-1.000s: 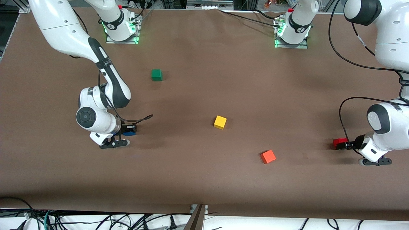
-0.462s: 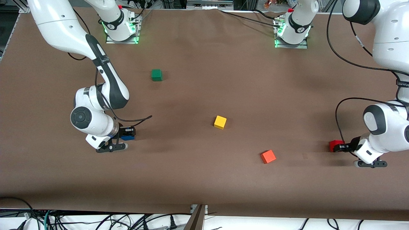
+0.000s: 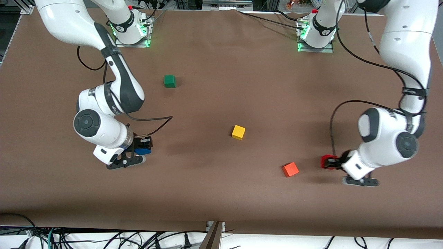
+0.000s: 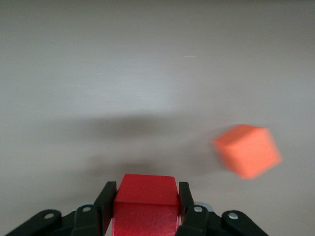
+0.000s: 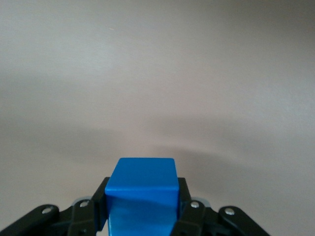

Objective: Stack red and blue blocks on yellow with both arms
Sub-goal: 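Carry the red cube with the left gripper onto the yellow cube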

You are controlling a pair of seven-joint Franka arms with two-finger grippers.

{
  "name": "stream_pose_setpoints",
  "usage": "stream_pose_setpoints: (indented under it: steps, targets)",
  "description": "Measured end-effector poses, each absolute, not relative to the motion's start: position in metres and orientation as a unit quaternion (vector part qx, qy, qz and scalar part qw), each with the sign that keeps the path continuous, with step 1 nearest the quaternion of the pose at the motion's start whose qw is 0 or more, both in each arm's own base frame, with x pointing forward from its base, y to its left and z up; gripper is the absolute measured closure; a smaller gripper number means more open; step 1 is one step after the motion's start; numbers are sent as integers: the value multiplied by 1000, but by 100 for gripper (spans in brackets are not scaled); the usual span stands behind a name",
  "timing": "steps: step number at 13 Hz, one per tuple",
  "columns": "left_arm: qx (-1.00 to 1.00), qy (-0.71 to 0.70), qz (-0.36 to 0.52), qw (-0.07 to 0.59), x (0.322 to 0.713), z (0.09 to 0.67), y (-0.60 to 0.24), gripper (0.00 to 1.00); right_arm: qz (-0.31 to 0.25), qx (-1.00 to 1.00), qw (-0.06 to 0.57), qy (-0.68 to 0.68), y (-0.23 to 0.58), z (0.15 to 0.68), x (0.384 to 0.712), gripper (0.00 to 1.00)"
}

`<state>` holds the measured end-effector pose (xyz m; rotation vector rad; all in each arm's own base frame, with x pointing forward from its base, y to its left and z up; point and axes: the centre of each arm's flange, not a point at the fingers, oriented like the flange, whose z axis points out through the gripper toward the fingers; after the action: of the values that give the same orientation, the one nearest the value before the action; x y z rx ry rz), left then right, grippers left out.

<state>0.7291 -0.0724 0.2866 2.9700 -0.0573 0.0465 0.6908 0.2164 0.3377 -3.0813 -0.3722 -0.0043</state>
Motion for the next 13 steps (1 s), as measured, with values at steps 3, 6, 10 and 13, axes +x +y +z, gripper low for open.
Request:
stream_pose_setpoints:
  steps: [3,6,10,13]
  targets:
    - [995,-36,1,98,709,308,-174,44,-2,-991,19,-129,241,368,690,45]
    - [993,-77,-9,93,670,311,-292,44,15,-993,33,-113,238,373,691,45]
    - [986,-158,-9,49,630,289,-370,44,60,-994,44,-85,186,379,699,45]
    - [979,-200,-15,31,606,266,-413,44,61,-993,47,-89,163,381,704,45]
